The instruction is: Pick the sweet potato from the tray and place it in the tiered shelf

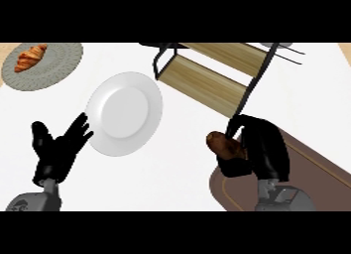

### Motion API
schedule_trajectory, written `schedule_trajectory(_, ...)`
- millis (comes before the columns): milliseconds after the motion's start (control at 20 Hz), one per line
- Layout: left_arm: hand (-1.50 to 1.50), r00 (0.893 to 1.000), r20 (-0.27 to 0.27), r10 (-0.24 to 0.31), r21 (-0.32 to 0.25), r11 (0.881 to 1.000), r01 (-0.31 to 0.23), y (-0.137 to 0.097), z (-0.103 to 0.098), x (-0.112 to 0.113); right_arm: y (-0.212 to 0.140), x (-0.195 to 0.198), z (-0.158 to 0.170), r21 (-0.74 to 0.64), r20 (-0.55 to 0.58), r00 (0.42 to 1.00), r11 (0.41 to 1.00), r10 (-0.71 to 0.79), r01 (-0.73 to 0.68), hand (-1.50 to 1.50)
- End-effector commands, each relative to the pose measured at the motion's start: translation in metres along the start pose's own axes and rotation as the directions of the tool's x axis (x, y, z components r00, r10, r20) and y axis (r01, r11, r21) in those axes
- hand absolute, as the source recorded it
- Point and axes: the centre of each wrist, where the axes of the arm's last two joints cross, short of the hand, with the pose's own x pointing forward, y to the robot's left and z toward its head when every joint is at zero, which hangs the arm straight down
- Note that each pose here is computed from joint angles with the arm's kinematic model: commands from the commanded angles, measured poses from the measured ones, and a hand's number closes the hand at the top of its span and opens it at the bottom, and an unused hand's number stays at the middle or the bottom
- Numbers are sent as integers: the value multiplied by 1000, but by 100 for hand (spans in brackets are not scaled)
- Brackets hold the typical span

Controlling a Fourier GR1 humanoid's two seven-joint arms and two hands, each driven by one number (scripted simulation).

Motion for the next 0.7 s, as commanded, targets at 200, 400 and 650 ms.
schedule_trajectory(200, 0, 999, -33, -21, -19, 1000, 20, -2, -5, 3, -37, 101, -11, -331, -124, 989, 943, -82, 37, 150)
schedule_trajectory(400, 0, 999, -43, -19, -22, 1000, 18, -12, -8, 1, -64, 154, -15, -444, -162, 982, 896, -100, 18, 150)
schedule_trajectory(650, 0, 999, -48, -21, -30, 999, 20, -8, -9, 3, -86, 201, -27, -502, -228, 967, 865, -115, -15, 150)
